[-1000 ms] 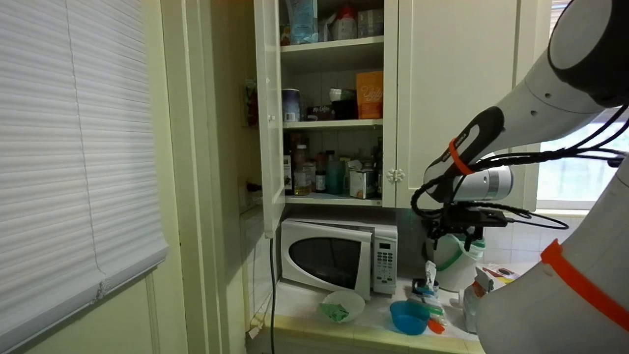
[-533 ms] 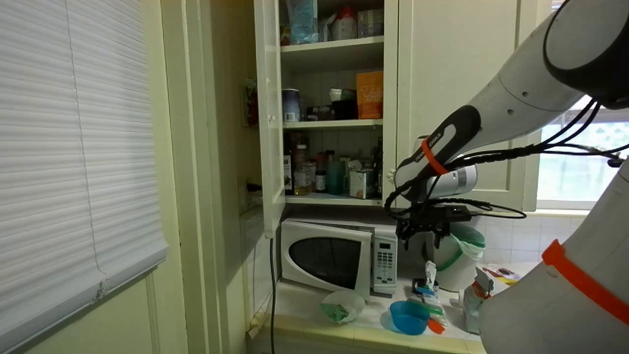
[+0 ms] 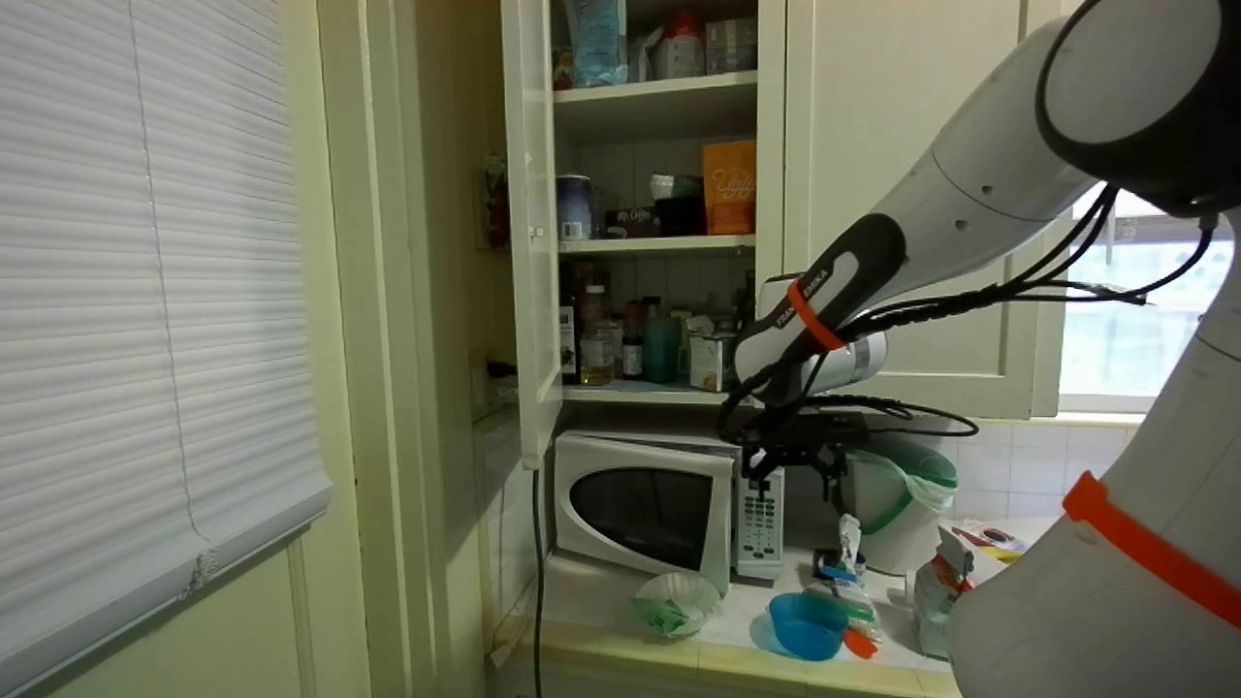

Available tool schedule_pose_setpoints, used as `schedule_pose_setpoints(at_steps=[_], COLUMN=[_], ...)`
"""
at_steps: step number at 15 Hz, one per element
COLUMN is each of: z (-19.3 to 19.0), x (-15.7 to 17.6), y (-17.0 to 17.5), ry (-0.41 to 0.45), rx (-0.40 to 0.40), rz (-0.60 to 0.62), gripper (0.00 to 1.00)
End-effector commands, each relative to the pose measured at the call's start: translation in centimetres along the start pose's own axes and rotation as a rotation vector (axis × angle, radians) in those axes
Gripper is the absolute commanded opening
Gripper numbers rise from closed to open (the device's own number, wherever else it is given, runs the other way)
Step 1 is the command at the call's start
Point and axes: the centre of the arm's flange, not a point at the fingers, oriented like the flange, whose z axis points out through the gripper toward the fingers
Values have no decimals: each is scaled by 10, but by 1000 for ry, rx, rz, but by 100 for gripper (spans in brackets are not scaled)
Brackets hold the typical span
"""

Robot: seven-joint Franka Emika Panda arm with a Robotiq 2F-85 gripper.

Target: Move the white and blue packet to the right then put the white bowl inside the blue bowl.

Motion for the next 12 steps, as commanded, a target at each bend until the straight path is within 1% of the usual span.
schedule_pose_setpoints(at_steps=[1,3,4,6,10,12], z=[11,17,10,16,18,27], x=[6,7,-1,0,3,14], y=[-38,-53,-36,-47,-49,-65], ry=[-32,-50,-17,-32,-35,-64], rx=[-29,-72,-24,-44,-48,-37], rz=[74,81,58,66,70,81], gripper=[100,100,100,100,100,100])
